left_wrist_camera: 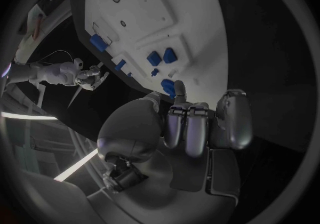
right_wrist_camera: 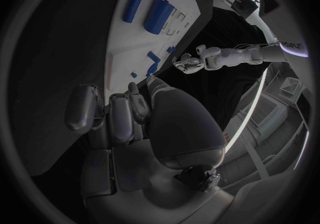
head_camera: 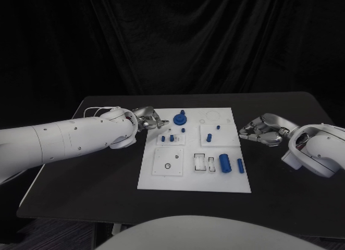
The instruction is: Assemble the parts on the task board
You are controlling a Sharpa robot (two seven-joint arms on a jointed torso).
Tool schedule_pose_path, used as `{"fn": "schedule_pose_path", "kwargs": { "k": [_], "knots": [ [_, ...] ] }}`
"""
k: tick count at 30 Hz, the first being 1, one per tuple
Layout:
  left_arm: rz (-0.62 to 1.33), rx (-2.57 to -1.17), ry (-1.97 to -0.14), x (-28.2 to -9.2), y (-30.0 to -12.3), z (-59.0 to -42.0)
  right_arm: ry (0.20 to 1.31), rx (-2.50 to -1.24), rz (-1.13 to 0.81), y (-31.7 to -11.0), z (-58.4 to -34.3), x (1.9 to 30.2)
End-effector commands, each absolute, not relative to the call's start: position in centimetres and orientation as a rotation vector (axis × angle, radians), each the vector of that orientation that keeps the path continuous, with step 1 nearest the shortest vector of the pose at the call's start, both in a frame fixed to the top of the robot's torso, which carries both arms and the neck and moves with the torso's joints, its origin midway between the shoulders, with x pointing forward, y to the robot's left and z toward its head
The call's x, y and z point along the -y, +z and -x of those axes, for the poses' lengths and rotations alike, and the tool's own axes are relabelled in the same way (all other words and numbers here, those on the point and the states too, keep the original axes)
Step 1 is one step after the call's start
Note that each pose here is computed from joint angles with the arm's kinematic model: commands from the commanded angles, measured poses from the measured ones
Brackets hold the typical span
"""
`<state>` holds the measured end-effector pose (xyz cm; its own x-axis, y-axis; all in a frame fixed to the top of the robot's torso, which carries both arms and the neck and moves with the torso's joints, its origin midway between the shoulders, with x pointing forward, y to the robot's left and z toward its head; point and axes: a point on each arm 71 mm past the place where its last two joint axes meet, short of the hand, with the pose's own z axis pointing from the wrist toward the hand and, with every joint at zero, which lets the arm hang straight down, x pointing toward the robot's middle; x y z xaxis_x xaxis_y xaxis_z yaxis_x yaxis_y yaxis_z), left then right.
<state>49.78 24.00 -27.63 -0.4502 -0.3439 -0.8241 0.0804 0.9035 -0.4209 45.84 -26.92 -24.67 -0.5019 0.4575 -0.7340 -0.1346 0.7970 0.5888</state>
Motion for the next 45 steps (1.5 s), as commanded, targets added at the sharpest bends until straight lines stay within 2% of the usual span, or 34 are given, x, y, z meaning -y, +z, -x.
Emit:
{"fn": "schedule_pose_path", "kwargs": {
  "k": [1,4,7,15,19,29,45],
  "knots": [
    [-0.004,-1.683,-0.576,-23.0,-24.7,-50.3,0.726,-1.981,-0.251,-24.8,-45.8,27.0],
    [-0.1,-1.618,-0.621,-22.3,-23.8,-50.3,0.729,-1.98,-0.25,-24.8,-45.8,26.9],
    [-0.235,-1.61,-0.672,-21.4,-23.5,-50.1,0.733,-1.98,-0.248,-24.8,-45.8,26.8],
    [-0.587,-1.621,-0.665,-19.2,-24.4,-50.2,0.737,-1.98,-0.246,-24.8,-45.8,26.7],
    [-0.672,-1.622,-0.67,-18.5,-25.0,-50.4,0.738,-1.982,-0.246,-24.8,-45.7,26.7],
    [-0.754,-1.598,-0.616,-17.4,-26.3,-51.2,0.738,-1.982,-0.248,-24.8,-45.6,26.7],
    [-0.77,-1.671,-0.554,-16.2,-27.4,-51.8,0.725,-1.981,-0.259,-24.7,-45.5,27.1]
  ]
}}
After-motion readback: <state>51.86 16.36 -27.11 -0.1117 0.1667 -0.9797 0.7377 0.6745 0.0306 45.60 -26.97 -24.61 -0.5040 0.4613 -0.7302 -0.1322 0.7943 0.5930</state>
